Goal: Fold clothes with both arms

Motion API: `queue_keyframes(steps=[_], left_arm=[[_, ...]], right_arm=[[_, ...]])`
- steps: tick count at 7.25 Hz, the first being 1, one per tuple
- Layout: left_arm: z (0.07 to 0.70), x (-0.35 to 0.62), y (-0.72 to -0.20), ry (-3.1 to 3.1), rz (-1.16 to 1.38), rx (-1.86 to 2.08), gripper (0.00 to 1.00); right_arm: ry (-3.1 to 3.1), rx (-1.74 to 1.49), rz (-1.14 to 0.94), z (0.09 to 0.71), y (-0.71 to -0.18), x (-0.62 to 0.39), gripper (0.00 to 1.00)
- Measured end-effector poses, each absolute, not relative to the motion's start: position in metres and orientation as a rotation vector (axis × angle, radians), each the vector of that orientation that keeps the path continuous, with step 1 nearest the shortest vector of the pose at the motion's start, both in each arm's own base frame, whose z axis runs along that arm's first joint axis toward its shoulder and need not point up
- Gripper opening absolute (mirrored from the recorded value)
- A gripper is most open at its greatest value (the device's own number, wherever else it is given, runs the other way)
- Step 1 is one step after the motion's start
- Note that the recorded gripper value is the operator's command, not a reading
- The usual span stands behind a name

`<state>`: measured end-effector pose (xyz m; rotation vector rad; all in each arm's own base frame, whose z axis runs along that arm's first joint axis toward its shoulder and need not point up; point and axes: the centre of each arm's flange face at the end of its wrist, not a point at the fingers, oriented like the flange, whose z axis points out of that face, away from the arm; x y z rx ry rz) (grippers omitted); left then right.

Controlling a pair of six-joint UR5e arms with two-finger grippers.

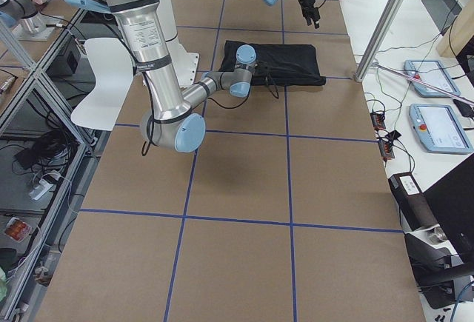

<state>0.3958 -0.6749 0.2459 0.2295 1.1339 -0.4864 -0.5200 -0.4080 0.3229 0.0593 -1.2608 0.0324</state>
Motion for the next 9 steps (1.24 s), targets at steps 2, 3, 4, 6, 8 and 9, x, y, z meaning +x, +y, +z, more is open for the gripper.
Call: queue_keyframes(steps=[2,3,4,6,8,9], left_arm=[[0.246,0.396,-0.675,1.133,-0.487,0.229,1.00],[0.247,0.396,-0.675,1.133,-0.486,0.229,1.00],[0.247,0.396,-0.675,1.133,-0.486,0.229,1.00],[0.246,0.395,-0.675,1.131,-0.486,0.228,1.00],[0.242,0.391,-0.668,1.115,-0.492,0.215,1.00],[0.244,0.384,-0.658,1.109,-0.493,0.211,1.00]], right_arm=[[-1.261,0.062,0.030,0.323,-0.409,-0.518,1.00],[-1.262,0.069,0.034,0.321,-0.413,-0.515,1.00],[-1.262,0.080,0.042,0.320,-0.420,-0.511,1.00],[-1.253,0.106,0.063,0.320,-0.436,-0.502,1.00],[-1.242,0.126,0.092,0.322,-0.453,-0.489,1.00],[-1.239,0.138,0.108,0.319,-0.463,-0.482,1.00]])
